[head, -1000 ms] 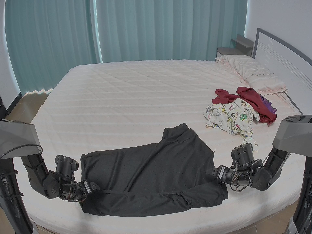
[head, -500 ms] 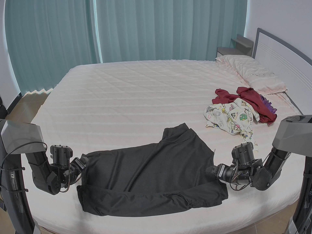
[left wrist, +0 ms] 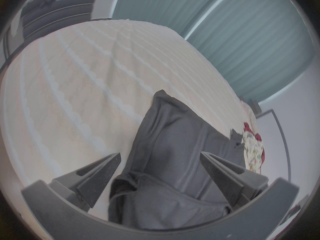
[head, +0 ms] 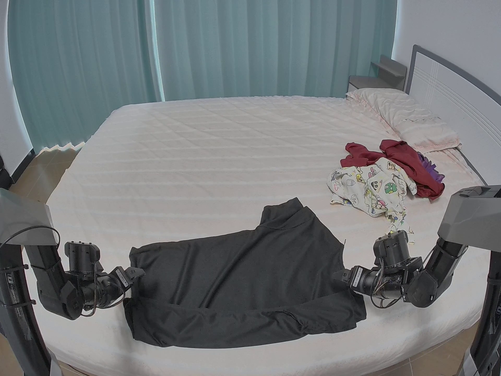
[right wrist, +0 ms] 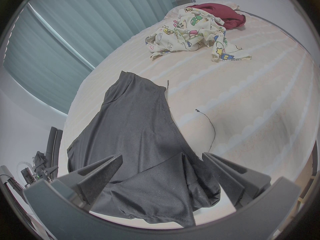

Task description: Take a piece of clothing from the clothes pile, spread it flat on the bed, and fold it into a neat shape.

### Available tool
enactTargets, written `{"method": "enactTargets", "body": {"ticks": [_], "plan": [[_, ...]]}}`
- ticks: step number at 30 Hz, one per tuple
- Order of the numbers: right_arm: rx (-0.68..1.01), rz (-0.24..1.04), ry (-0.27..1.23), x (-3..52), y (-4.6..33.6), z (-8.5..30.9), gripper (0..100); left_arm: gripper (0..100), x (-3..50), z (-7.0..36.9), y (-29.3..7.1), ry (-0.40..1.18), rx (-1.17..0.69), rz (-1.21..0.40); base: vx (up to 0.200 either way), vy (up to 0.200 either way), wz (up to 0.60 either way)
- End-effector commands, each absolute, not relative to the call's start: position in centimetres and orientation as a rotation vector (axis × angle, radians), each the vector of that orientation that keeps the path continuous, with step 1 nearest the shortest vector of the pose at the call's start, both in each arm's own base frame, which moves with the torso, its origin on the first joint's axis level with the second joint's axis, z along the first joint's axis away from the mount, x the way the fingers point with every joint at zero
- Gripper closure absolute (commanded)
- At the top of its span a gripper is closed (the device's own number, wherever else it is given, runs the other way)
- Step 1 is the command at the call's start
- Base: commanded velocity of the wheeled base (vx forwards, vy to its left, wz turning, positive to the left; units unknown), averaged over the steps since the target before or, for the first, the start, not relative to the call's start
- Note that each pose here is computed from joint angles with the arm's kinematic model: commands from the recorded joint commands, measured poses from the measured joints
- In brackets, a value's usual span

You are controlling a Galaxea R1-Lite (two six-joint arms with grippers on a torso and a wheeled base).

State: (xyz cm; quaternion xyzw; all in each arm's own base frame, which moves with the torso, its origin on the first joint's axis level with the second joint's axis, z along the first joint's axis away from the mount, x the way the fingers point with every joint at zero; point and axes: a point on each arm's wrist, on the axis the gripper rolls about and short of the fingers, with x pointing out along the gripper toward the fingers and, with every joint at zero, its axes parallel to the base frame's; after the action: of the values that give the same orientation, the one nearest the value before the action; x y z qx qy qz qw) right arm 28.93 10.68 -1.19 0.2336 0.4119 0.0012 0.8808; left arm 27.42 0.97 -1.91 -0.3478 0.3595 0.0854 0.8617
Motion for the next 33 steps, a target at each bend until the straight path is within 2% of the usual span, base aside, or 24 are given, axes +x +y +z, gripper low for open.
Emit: {"method": "enactTargets", "body": {"ticks": [1, 5, 10, 21, 22, 33], "plan": [[0.462, 0.002, 0.864, 28.9, 10.4, -1.4, 0, 0, 25.0, -1.3, 2.4, 0.792, -0.654, 0.13, 0.0, 0.0, 0.0], [0.457, 0.004, 0.865, 28.9, 10.4, -1.4, 0, 0, 24.4, -1.8, 2.3, 0.829, -0.633, 0.11, 0.0, 0.0, 0.0], [0.455, 0.006, 0.865, 28.8, 10.4, -1.4, 0, 0, 23.7, -3.6, 2.1, 0.909, -0.509, 0.055, 0.0, 0.0, 0.0], [0.45, 0.0, 0.881, 28.8, 10.4, -2.0, 0, 0, 23.4, -5.2, 1.0, 0.889, -0.459, 0.003, 0.0, 0.0, 0.0], [0.45, 0.0, 0.881, 28.8, 10.4, -2.0, 0, 100, 23.4, -5.2, 1.0, 0.889, -0.459, 0.003, 0.0, 0.0, 0.0], [0.436, 0.004, 0.89, 28.9, 10.4, -2.3, 0, 100, 23.0, -5.4, 1.0, 0.887, -0.461, 0.025, 0.0, 0.0, 0.0]]}}
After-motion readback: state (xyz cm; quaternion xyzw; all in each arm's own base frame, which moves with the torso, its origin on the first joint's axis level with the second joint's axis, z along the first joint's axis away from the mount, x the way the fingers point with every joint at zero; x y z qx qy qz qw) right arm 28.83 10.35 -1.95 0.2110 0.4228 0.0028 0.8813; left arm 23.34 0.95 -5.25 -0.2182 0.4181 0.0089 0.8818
